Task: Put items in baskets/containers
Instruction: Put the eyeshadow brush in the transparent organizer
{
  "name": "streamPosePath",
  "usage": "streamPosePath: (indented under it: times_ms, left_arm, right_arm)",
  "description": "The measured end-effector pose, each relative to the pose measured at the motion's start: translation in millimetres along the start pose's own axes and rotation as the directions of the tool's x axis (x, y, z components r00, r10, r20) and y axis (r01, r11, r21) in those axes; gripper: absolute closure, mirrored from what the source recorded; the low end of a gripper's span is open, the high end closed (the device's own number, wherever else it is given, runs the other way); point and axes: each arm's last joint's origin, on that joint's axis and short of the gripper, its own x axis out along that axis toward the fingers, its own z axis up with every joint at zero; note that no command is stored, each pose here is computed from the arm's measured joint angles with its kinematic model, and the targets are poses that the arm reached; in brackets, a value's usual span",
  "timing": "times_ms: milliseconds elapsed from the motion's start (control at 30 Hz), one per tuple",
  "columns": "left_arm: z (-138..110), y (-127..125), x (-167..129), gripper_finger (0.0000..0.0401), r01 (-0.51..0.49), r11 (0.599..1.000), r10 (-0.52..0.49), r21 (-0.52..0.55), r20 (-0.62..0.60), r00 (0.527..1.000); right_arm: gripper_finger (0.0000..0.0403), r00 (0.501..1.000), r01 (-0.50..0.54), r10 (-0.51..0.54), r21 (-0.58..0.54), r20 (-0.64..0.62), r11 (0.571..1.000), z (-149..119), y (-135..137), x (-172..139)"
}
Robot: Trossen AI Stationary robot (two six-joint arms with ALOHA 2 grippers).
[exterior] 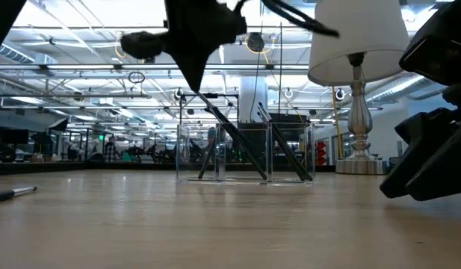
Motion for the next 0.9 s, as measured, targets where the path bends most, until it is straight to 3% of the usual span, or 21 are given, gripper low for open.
streamPosePath:
  times_ms: [167,367,467,533,667,767,900]
  left_arm:
    - [16.9,-5.8,10.7,0.0395,0.006,1.0,-0.006,0.022,-0.019,1.0]
    - [23.2,-15.7,-1.0,0.0333,-0.078,0.996,0.08,0.052,-0.032,0.996]
    - [20.6,-20.2,-14.0,0.0293,-0.168,0.986,0.166,-0.024,-0.053,0.985]
    - [16.4,-23.3,-28.6,0.0269,-0.185,0.972,0.184,-0.142,-0.019,0.983]
    - [-3.3,-43.8,-72.5,0.024,0.059,0.94,0.014,-0.335,0.211,0.977]
    - [-18.7,-66.1,-101.2,0.0244,0.27,0.856,-0.112,-0.441,0.351,0.929]
    - [-15.2,-110.7,-109.8,0.0295,0.334,0.818,-0.18,-0.469,0.342,0.922]
  right_arm:
    - [0.0248,1.0,0.006,-0.006,0.005,0.002,1.0,1.3,-1.2,1.2]
    - [0.0248,1.0,0.005,-0.005,0.005,0.004,1.0,1.9,-1.2,1.4]
    - [0.0248,1.0,0.005,-0.005,0.003,0.004,1.0,1.9,-1.2,1.4]
    - [0.0248,1.0,0.005,-0.005,0.003,0.004,1.0,1.9,-1.2,1.4]
    - [0.0248,1.0,0.004,-0.004,0.007,0.005,1.0,2.0,-1.0,1.4]
    - [0.0248,1.0,-0.003,0.003,0.007,0.007,1.0,1.6,0.2,0.5]
    - [0.0248,1.0,-0.008,0.008,-0.005,0.012,1.0,1.8,1.1,0.2]
